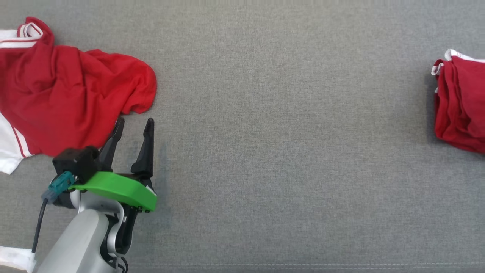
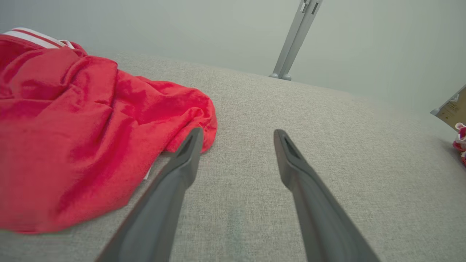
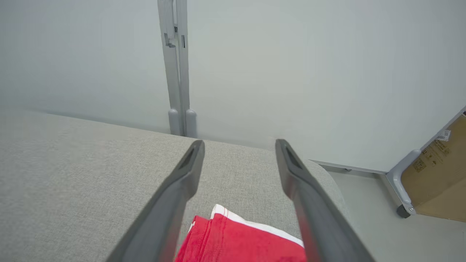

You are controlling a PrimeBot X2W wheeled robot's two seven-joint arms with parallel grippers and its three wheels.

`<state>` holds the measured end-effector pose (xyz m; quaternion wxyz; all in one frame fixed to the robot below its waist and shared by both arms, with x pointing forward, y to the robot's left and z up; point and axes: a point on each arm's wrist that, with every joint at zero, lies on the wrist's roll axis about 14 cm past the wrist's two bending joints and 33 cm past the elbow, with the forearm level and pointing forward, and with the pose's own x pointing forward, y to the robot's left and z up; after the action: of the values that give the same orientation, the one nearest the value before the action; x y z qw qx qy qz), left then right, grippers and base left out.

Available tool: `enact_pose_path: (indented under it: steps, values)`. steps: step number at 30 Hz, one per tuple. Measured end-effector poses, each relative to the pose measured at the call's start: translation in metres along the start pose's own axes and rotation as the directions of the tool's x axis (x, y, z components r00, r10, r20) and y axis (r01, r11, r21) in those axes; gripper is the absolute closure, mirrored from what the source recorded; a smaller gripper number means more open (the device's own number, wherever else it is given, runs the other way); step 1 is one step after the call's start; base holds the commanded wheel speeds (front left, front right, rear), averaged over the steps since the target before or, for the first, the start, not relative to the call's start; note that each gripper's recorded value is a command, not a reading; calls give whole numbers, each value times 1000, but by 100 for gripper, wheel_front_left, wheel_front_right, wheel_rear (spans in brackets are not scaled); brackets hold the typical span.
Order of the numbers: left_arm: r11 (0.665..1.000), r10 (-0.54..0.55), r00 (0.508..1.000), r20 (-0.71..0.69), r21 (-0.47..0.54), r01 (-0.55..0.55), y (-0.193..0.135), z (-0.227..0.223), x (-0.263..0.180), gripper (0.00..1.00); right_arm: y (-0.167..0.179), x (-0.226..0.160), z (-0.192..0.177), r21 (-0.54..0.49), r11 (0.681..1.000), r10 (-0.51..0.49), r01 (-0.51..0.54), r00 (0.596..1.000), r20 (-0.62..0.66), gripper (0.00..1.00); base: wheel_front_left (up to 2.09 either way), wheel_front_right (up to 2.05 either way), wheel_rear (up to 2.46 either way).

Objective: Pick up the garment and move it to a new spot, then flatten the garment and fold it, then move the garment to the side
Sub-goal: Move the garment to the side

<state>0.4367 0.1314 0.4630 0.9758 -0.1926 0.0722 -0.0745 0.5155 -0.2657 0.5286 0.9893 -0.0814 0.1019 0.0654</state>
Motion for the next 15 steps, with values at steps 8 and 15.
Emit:
enact_pose_path:
  steps: [8, 15]
  values:
    - [998, 46, 998, 41, 32, -47, 13, 13, -25, 0, 19, -38, -11, 53, 998, -31, 23, 989, 145, 0, 0, 0, 0]
    - [990, 119, 993, 13, 79, -119, 36, 3, -60, 0, 55, -84, -57, 157, 987, -39, 22, 994, 106, 0, 0, 0, 0]
